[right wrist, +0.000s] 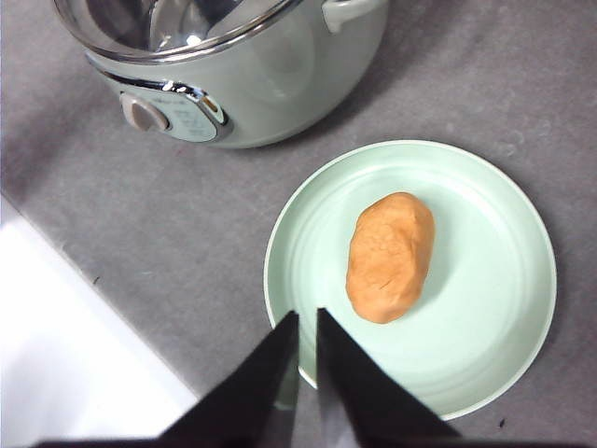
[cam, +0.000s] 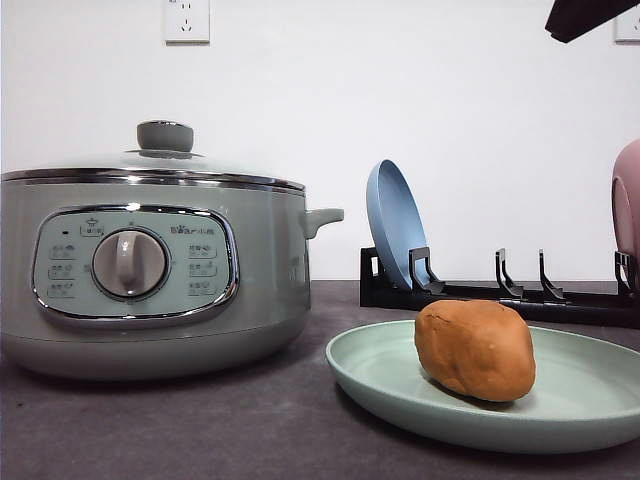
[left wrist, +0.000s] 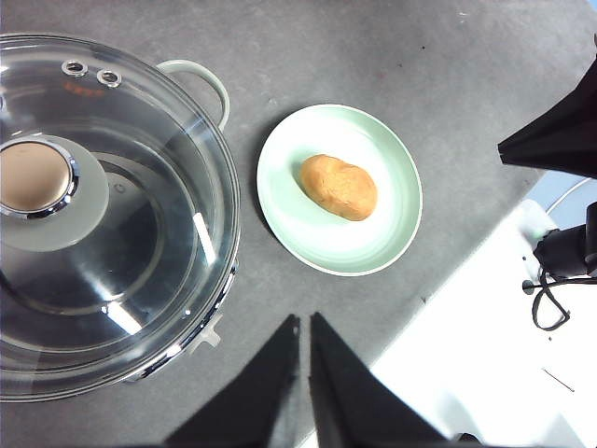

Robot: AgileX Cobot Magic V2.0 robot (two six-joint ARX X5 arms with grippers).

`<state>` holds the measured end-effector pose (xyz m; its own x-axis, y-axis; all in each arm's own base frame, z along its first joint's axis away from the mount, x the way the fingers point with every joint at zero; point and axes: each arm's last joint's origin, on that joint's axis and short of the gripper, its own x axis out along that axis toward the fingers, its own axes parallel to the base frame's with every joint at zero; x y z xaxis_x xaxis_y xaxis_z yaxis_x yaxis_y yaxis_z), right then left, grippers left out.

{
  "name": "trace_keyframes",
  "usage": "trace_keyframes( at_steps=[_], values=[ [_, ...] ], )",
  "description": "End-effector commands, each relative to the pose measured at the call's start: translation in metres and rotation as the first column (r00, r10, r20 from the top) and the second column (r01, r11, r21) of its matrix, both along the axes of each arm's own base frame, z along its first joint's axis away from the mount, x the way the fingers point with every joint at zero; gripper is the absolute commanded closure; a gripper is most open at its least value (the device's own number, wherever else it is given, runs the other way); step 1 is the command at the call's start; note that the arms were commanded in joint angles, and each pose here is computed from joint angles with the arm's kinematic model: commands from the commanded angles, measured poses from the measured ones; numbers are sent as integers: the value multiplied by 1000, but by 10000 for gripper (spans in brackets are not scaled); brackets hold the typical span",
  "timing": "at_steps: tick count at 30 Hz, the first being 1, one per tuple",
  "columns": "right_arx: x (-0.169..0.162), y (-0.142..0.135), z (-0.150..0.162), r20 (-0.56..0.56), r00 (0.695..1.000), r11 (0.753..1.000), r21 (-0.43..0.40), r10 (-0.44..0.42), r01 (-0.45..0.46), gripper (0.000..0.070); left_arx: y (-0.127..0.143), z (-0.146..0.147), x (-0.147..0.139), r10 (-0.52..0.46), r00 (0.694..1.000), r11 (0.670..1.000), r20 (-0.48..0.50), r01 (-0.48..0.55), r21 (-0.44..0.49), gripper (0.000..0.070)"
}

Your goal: Transfer potato from steamer to green plate

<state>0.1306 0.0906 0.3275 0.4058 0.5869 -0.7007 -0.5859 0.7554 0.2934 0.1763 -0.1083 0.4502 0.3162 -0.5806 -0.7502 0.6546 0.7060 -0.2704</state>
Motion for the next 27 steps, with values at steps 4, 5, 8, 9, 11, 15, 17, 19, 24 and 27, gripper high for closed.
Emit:
trace_keyframes(
  at_steps=[4,5,8,9,11,15,17,19,24,27],
  values=[
    [0,1,5,29,999,1000,5,14,-15,698,-1,5,-1,-14,1000,1000,18,14,-7,700],
    [0,1,5,29,999,1000,5,14,-15,698,-1,5,-1,-13,1000,1000,18,14,-8,700],
    [0,1,5,29,999,1000,5,14,-15,698,-1,5,-1,-13,1000,1000,17,13,-8,700],
    [0,1,5,29,999,1000,5,14,-15,698,-1,5,-1,-13,1000,1000,17,13,-8,700],
    [0,1,5,29,999,1000,5,14,-15,698,-1,5,-1,-13,1000,1000,18,13,-8,700],
    [0,1,5,29,999,1000,5,14,-15,698,-1,5,-1,-12,1000,1000,17,13,-8,700],
    [0,1,5,29,999,1000,5,14,-15,698,-1,5,-1,-13,1000,1000,17,13,-8,700],
    [0,1,5,29,999,1000,5,14,-15,698,-1,6,-1,-13,1000,1000,18,13,-8,700],
    [0,1,5,29,999,1000,5,14,-15,698,3,8,-4,-23,998,1000,52,23,2,700],
    [0,1,5,30,999,1000,6,14,-15,698,11,16,-11,-27,990,999,137,29,-14,700]
  ],
)
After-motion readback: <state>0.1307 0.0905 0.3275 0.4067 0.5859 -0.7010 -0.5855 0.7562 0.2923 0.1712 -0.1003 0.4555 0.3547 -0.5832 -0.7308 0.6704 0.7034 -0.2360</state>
